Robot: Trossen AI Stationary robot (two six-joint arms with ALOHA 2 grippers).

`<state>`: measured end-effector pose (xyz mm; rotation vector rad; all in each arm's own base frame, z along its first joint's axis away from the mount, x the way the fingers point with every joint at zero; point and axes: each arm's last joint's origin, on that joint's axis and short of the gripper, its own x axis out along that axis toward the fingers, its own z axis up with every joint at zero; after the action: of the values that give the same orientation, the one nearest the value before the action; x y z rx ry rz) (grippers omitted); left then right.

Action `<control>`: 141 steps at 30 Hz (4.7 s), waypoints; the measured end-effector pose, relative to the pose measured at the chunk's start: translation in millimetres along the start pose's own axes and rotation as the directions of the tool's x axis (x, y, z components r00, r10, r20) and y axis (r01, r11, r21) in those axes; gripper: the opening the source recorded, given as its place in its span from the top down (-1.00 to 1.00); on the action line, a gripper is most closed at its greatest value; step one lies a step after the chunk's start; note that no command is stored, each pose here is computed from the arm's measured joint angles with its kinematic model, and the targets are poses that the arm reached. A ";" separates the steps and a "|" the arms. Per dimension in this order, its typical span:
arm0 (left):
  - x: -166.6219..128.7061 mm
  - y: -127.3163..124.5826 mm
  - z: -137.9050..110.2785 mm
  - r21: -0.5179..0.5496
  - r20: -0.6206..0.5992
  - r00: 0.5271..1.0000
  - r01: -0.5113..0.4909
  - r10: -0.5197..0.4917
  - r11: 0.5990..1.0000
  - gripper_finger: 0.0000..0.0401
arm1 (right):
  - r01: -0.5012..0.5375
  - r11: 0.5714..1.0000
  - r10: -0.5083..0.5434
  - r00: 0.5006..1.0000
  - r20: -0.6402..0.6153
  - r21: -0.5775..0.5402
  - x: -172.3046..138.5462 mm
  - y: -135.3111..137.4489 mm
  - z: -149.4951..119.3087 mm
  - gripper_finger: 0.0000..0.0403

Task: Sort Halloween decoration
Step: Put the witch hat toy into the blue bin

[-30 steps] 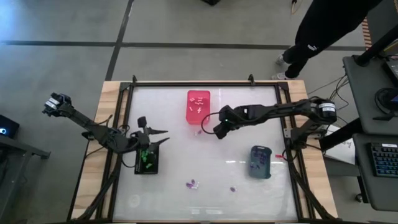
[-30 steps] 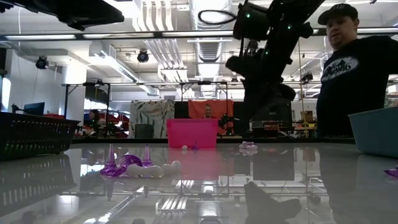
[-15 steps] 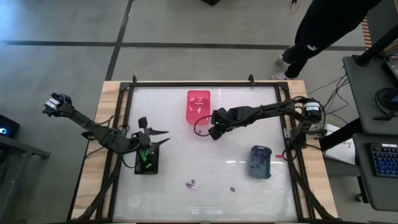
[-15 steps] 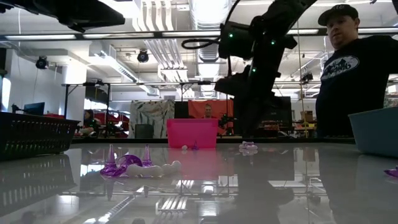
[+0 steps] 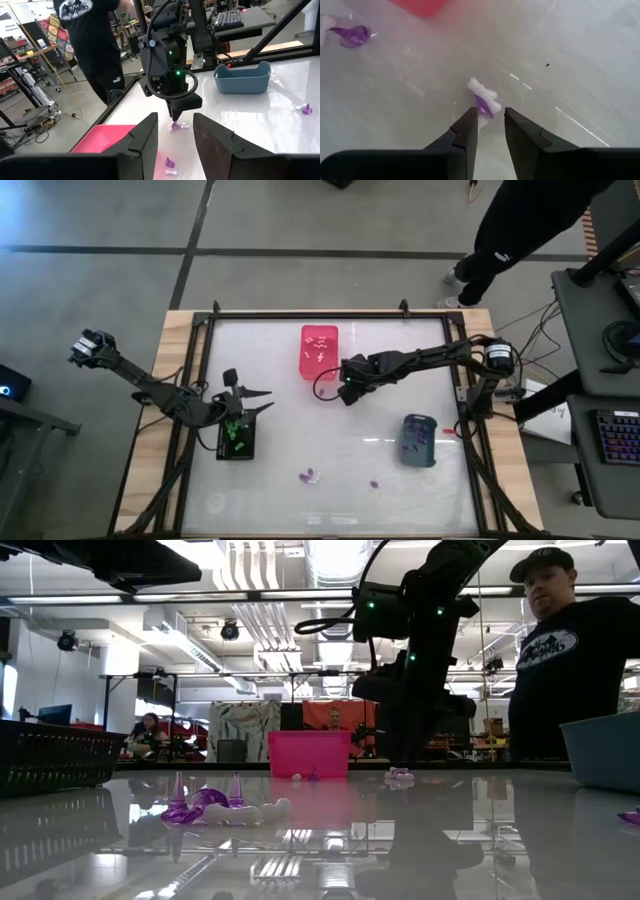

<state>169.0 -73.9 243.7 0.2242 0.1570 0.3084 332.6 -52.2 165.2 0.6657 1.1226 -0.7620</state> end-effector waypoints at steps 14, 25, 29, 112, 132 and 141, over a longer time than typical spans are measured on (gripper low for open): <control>0.0 -0.1 -0.2 -0.013 -0.002 1.000 0.000 0.000 1.000 0.46 | -0.008 1.000 0.008 1.000 0.001 -0.008 4.1 4.7 -2.7 0.64; 0.0 -0.1 -0.4 -0.012 -0.003 1.000 0.000 0.000 1.000 0.46 | 0.008 1.000 -0.009 1.000 -0.013 -0.023 18.1 6.5 -4.2 0.68; 0.0 -0.1 -0.4 -0.013 -0.003 1.000 0.000 0.000 1.000 0.46 | 0.009 1.000 -0.010 1.000 -0.014 -0.027 19.0 6.7 -4.3 0.71; 0.1 0.1 1.5 -0.055 0.012 1.000 0.000 0.001 0.998 0.46 | -0.532 0.752 0.430 0.843 -0.323 -0.388 -85.9 53.4 -82.5 0.96; 1.0 -0.7 3.6 -0.075 0.030 1.000 -0.001 0.003 0.997 0.46 | -0.488 0.853 0.401 0.840 -0.366 -0.184 -147.1 31.3 -124.5 0.96; 1.4 -1.2 3.7 -0.084 0.031 1.000 -0.001 0.004 0.996 0.46 | -0.160 0.987 0.128 0.874 -0.469 -0.029 -155.7 0.3 -146.4 0.96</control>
<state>171.4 -75.3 246.8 0.1457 0.1126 0.3130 217.2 94.3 269.6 0.8947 1.5106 -0.4396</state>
